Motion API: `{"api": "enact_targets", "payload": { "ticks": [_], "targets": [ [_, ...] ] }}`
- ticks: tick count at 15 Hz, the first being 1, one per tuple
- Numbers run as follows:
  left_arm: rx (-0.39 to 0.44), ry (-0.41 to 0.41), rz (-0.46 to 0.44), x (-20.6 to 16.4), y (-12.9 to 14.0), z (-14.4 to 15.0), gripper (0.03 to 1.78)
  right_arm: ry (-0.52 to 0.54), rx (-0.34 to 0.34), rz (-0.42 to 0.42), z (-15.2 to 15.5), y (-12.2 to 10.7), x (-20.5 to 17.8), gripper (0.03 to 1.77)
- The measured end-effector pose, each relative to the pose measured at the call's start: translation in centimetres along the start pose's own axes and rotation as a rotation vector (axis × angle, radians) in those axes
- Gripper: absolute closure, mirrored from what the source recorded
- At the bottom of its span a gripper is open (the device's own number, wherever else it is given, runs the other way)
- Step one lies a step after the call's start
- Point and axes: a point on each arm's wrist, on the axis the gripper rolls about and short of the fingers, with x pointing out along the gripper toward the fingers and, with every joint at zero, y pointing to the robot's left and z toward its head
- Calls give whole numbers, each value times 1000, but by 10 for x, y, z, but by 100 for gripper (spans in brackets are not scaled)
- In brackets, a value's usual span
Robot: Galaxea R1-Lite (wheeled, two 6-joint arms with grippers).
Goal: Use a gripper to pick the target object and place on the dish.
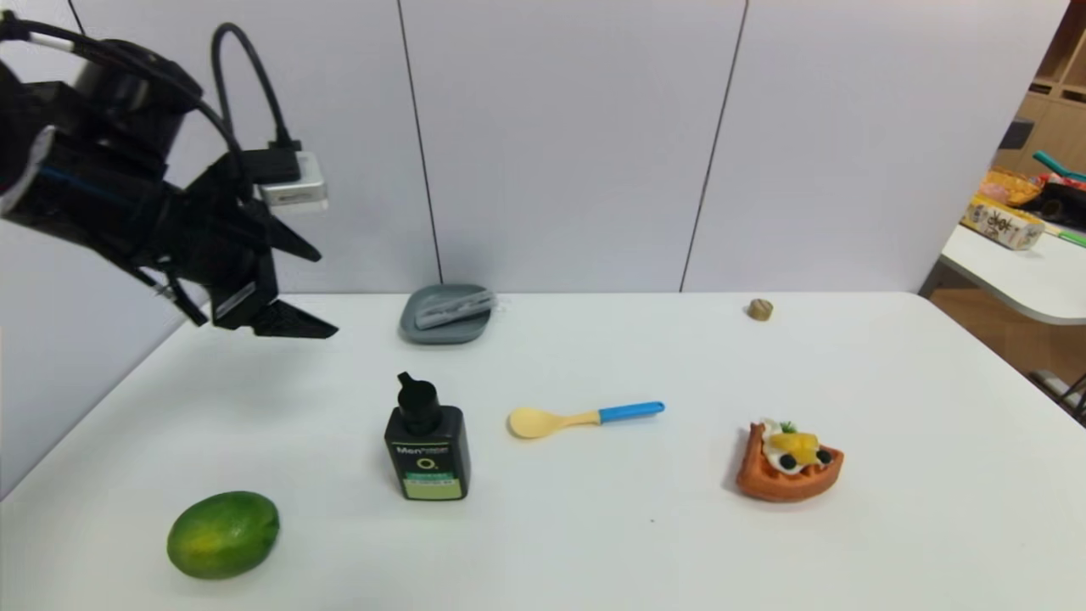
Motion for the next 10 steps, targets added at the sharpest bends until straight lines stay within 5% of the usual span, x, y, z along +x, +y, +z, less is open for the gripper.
{"api": "enact_targets", "payload": {
  "ticks": [6, 10],
  "targets": [
    [-354, 81, 250, -71, -91, -49, 15, 0, 0, 0, 0, 0, 0, 9],
    [-463, -61, 512, -101, -143, -74, 14, 0, 0, 0, 0, 0, 0, 9]
  ]
}}
